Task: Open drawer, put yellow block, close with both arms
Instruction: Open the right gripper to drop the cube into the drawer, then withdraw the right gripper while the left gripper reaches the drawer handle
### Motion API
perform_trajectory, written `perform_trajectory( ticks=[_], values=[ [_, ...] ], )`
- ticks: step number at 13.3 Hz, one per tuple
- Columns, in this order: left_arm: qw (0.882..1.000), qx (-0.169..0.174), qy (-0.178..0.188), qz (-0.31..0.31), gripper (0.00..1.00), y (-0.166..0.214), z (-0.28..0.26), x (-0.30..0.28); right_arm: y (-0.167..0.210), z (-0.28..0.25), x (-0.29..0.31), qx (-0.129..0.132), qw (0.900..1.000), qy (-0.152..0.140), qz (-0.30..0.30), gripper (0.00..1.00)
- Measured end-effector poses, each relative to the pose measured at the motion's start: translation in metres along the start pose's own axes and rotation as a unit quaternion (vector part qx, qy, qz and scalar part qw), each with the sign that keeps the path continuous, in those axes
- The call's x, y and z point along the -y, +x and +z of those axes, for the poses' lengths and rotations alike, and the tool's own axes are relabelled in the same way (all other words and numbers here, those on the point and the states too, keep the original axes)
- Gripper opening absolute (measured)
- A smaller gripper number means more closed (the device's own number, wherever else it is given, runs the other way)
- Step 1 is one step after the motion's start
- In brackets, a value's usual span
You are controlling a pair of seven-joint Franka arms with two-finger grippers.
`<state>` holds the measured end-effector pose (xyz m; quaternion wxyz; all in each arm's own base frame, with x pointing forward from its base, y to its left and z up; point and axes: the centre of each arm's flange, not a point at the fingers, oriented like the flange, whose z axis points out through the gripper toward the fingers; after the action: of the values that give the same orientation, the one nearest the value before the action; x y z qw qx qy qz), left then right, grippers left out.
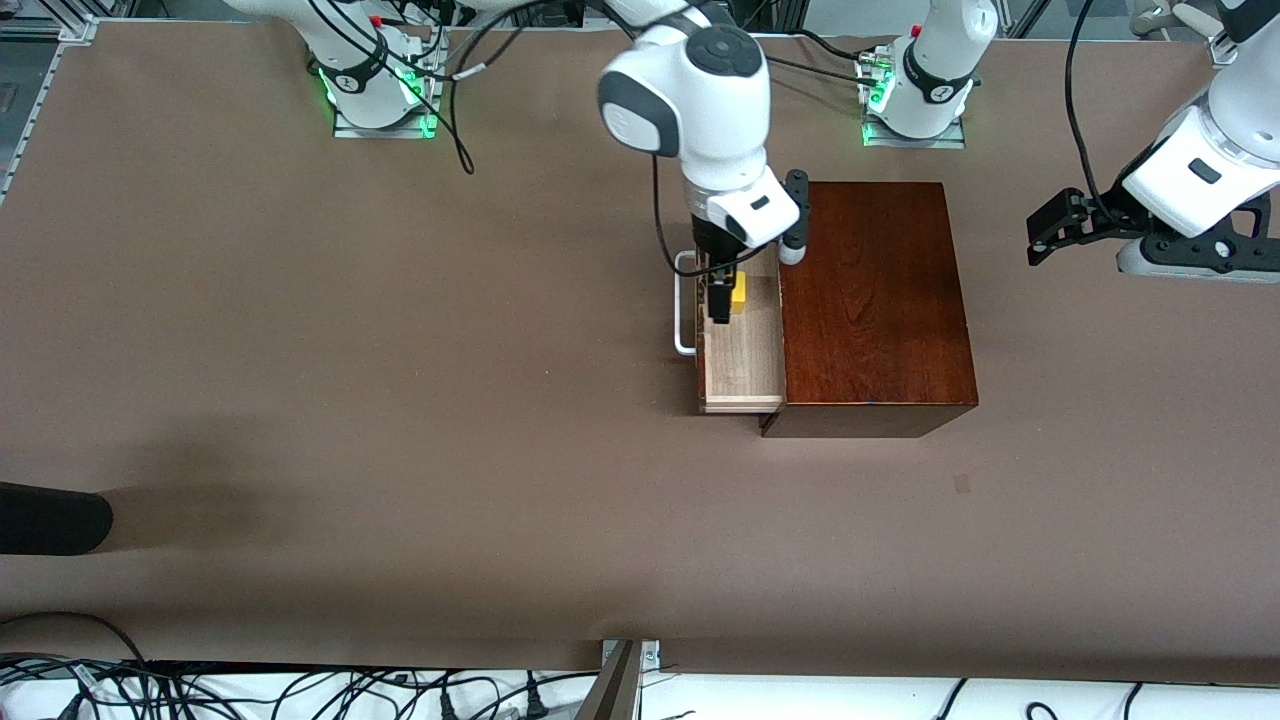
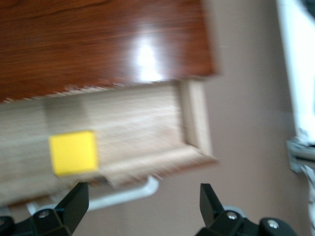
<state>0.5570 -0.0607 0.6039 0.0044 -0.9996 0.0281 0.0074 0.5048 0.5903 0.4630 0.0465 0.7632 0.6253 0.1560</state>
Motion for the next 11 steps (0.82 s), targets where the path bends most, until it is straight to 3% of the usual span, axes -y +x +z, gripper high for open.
perform_trajectory(
  ticks=[2,4,7,11],
  values=[
    [1.000,0.004,0.000,0.000,1.00,0.000,0.001,0.000,-0.041,-0.061,-0.072,-0.021,0.998,-0.026,0.052,1.00],
    [1.000,0.009,0.000,0.002,1.00,-0.001,0.001,-0.002,-0.099,-0.120,-0.130,-0.008,0.994,-0.033,0.102,1.00],
    [0.998,0.047,0.003,0.028,1.00,-0.011,0.006,-0.027,-0.182,-0.170,-0.182,0.022,0.984,-0.004,0.176,1.00],
    [0.987,0.081,0.014,0.141,1.00,-0.040,0.019,-0.148,-0.310,-0.178,-0.236,0.039,0.955,0.036,0.290,1.00]
  ],
)
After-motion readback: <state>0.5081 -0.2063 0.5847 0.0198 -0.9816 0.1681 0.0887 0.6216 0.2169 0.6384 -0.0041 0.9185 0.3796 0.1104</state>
